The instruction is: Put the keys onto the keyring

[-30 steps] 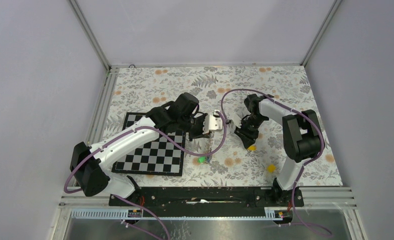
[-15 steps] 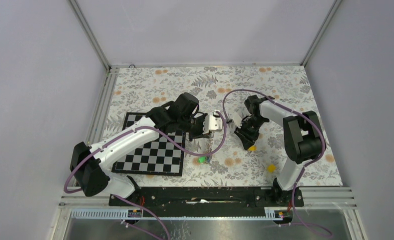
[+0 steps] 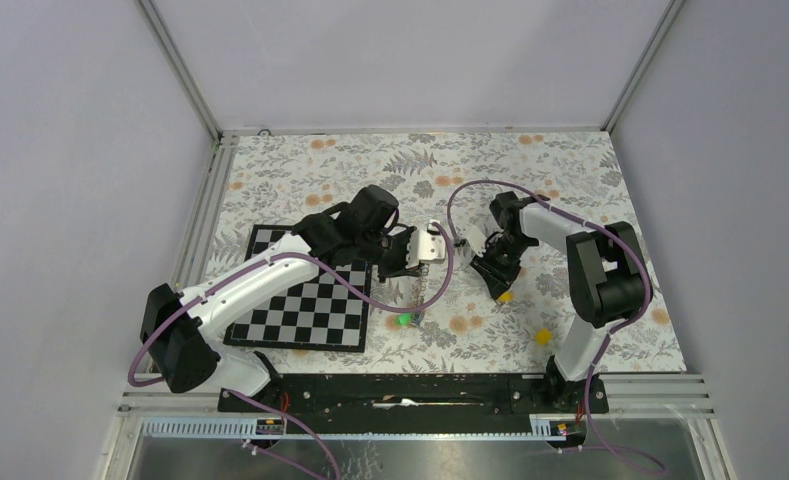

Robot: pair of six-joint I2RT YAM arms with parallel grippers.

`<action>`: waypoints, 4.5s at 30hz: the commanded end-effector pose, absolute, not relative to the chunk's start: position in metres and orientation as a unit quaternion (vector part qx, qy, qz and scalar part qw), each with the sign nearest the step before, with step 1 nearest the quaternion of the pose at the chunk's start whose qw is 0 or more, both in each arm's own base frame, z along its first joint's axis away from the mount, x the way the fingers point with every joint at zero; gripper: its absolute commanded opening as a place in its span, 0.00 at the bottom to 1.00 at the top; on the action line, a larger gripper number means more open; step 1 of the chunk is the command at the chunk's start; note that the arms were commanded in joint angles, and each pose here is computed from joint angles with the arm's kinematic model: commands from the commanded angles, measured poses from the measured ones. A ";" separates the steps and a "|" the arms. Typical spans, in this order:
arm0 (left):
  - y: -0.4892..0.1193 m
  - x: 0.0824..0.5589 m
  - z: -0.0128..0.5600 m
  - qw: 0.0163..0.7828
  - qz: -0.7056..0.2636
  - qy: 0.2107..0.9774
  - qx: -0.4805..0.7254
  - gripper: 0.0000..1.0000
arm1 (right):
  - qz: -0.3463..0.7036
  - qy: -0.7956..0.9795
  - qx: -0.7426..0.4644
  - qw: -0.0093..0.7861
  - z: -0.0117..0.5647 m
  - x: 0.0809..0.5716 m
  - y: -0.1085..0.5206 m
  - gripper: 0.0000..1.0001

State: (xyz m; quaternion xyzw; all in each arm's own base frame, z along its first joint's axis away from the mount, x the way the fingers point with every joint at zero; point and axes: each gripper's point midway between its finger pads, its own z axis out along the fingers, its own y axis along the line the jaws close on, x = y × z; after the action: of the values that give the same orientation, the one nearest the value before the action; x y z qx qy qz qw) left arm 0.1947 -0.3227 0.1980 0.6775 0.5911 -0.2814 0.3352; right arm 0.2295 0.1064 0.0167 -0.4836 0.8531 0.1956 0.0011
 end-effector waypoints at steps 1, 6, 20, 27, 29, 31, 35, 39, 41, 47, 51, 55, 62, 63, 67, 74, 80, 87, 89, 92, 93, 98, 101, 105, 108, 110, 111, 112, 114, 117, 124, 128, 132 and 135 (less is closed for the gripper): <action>-0.331 0.196 0.228 0.382 -0.295 0.556 0.677 0.00 | 0.188 0.856 -0.481 0.006 0.022 0.228 0.103 0.31; -0.331 0.195 0.228 0.382 -0.296 0.556 0.676 0.00 | 0.189 0.856 -0.482 0.007 0.024 0.228 0.104 0.27; -0.330 0.196 0.226 0.381 -0.293 0.557 0.677 0.00 | 0.197 0.856 -0.478 0.009 0.028 0.228 0.107 0.07; -0.329 0.199 0.223 0.380 -0.288 0.566 0.673 0.00 | 0.222 0.854 -0.467 0.051 0.054 0.240 0.123 0.00; -0.331 0.202 0.223 0.385 -0.287 0.572 0.665 0.00 | 0.238 0.854 -0.456 0.076 0.068 0.247 0.131 0.00; -0.332 0.205 0.225 0.393 -0.286 0.578 0.656 0.00 | 0.259 0.852 -0.443 0.105 0.085 0.255 0.140 0.00; -0.336 0.212 0.230 0.408 -0.291 0.592 0.631 0.00 | 0.312 0.842 -0.403 0.175 0.125 0.273 0.156 0.00; -0.344 0.223 0.236 0.423 -0.300 0.616 0.593 0.00 | 0.362 0.823 -0.363 0.246 0.170 0.287 0.174 0.00; -0.348 0.231 0.236 0.425 -0.300 0.638 0.567 0.00 | 0.387 0.814 -0.334 0.276 0.189 0.293 0.184 0.00; -0.358 0.256 0.232 0.426 -0.286 0.687 0.515 0.00 | 0.453 0.775 -0.261 0.354 0.241 0.309 0.206 0.00; -0.358 0.273 0.236 0.454 -0.260 0.693 0.496 0.00 | 0.498 0.750 -0.244 0.361 0.260 0.303 0.215 0.00; -0.355 0.280 0.244 0.476 -0.244 0.686 0.494 0.00 | 0.520 0.738 -0.247 0.352 0.259 0.294 0.218 0.00; -0.349 0.284 0.247 0.489 -0.222 0.680 0.499 0.00 | 0.548 0.718 -0.262 0.341 0.249 0.275 0.220 0.00; -0.349 0.285 0.247 0.490 -0.221 0.679 0.500 0.00 | 0.556 0.710 -0.263 0.342 0.250 0.272 0.221 0.00; -0.351 0.288 0.246 0.491 -0.212 0.679 0.503 0.00 | 0.575 0.696 -0.273 0.332 0.249 0.265 0.223 0.00; -0.363 0.275 0.254 0.489 -0.246 0.658 0.517 0.00 | 0.588 0.669 -0.285 0.355 0.247 0.257 0.224 0.00; -0.372 0.269 0.255 0.481 -0.256 0.648 0.532 0.00 | 0.601 0.652 -0.287 0.362 0.242 0.250 0.225 0.00; -0.378 0.255 0.256 0.459 -0.289 0.639 0.545 0.00 | 0.605 0.639 -0.287 0.378 0.240 0.248 0.225 0.00; -0.376 0.257 0.255 0.460 -0.284 0.643 0.541 0.00 | 0.605 0.638 -0.289 0.378 0.240 0.246 0.225 0.00; -0.369 0.263 0.250 0.463 -0.263 0.657 0.534 0.00 | 0.592 0.648 -0.296 0.377 0.238 0.245 0.221 0.00; -0.365 0.267 0.248 0.466 -0.249 0.664 0.529 0.00 | 0.573 0.671 -0.299 0.363 0.222 0.244 0.216 0.00; -0.341 0.283 0.240 0.479 -0.196 0.690 0.507 0.00 | 0.479 0.726 -0.341 0.357 0.191 0.234 0.189 0.00; -0.328 0.294 0.239 0.482 -0.180 0.705 0.488 0.00 | 0.435 0.742 -0.370 0.351 0.172 0.224 0.177 0.00; -0.315 0.306 0.242 0.491 -0.162 0.717 0.468 0.00 | 0.373 0.769 -0.399 0.333 0.138 0.219 0.159 0.00; -0.308 0.313 0.242 0.495 -0.146 0.724 0.457 0.00 | 0.343 0.780 -0.415 0.319 0.122 0.218 0.149 0.00; -0.305 0.315 0.241 0.494 -0.143 0.727 0.454 0.00 | 0.333 0.783 -0.423 0.312 0.111 0.217 0.145 0.00; -0.305 0.315 0.240 0.493 -0.143 0.729 0.453 0.00 | 0.327 0.787 -0.426 0.305 0.104 0.216 0.143 0.00; -0.305 0.315 0.240 0.493 -0.144 0.729 0.453 0.00 | 0.317 0.789 -0.431 0.303 0.096 0.217 0.140 0.00; -0.305 0.315 0.239 0.493 -0.146 0.728 0.454 0.00 | 0.298 0.795 -0.441 0.291 0.079 0.218 0.133 0.00; -0.306 0.314 0.240 0.492 -0.148 0.727 0.456 0.00 | 0.268 0.811 -0.446 0.269 0.059 0.221 0.122 0.01; -0.311 0.312 0.241 0.487 -0.161 0.724 0.461 0.00 | 0.212 0.865 -0.401 0.213 0.032 0.246 0.102 0.10; -0.311 0.308 0.244 0.486 -0.167 0.722 0.464 0.00 | 0.194 0.880 -0.385 0.200 0.029 0.258 0.096 0.22; -0.310 0.307 0.245 0.488 -0.167 0.719 0.465 0.00 | 0.182 0.885 -0.379 0.201 0.032 0.264 0.093 0.31; -0.310 0.307 0.245 0.489 -0.166 0.718 0.466 0.00 | 0.182 0.883 -0.381 0.203 0.039 0.262 0.093 0.36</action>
State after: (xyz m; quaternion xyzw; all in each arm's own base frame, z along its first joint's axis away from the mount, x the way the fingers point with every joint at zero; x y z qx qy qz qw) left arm 0.3046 -0.3059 0.2055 0.4791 0.7459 -0.1489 0.4381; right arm 0.2524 0.0956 0.0247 -0.3836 0.8814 0.1988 0.1912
